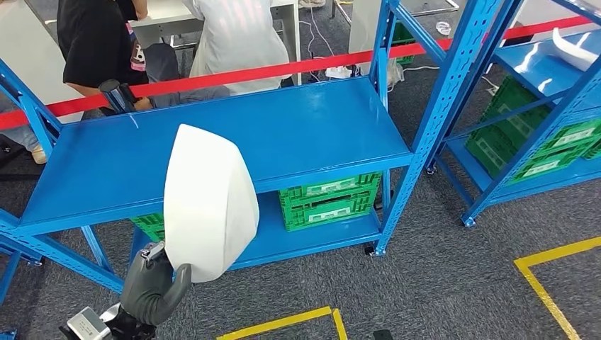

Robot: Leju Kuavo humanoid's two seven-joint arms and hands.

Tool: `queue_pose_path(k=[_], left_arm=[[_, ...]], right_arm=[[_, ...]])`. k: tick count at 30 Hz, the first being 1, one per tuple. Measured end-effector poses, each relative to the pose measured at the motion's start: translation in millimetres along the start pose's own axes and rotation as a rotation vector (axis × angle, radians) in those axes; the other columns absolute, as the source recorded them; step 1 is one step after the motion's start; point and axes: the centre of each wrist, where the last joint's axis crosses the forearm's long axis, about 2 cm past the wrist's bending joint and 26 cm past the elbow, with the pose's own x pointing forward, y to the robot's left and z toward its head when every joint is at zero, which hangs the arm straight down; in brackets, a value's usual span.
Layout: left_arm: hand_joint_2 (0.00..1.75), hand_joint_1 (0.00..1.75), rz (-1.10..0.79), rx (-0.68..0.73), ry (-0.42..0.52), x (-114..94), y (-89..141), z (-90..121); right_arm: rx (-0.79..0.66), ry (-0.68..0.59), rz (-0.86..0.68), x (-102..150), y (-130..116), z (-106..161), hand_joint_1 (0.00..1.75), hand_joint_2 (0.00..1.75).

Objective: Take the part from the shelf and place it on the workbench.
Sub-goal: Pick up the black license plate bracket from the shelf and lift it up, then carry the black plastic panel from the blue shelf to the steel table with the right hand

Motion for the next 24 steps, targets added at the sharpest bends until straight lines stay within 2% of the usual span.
queue_pose_path(k=[7,24], left_arm=[[1.75,1.75,-0.011,-0.014,-0.004,-3.6,4.9,-10.8],[1.75,1.75,0.002,-0.033,0.015,-6.4,-1.2,-16.1]], right_arm=[[0.008,0.008,-0.004,0.8,0.1,-0.3,0.0,0.0],[0.014,-0.031,-0.021,0.1,-1.4,-0.2,0.0,0.0]])
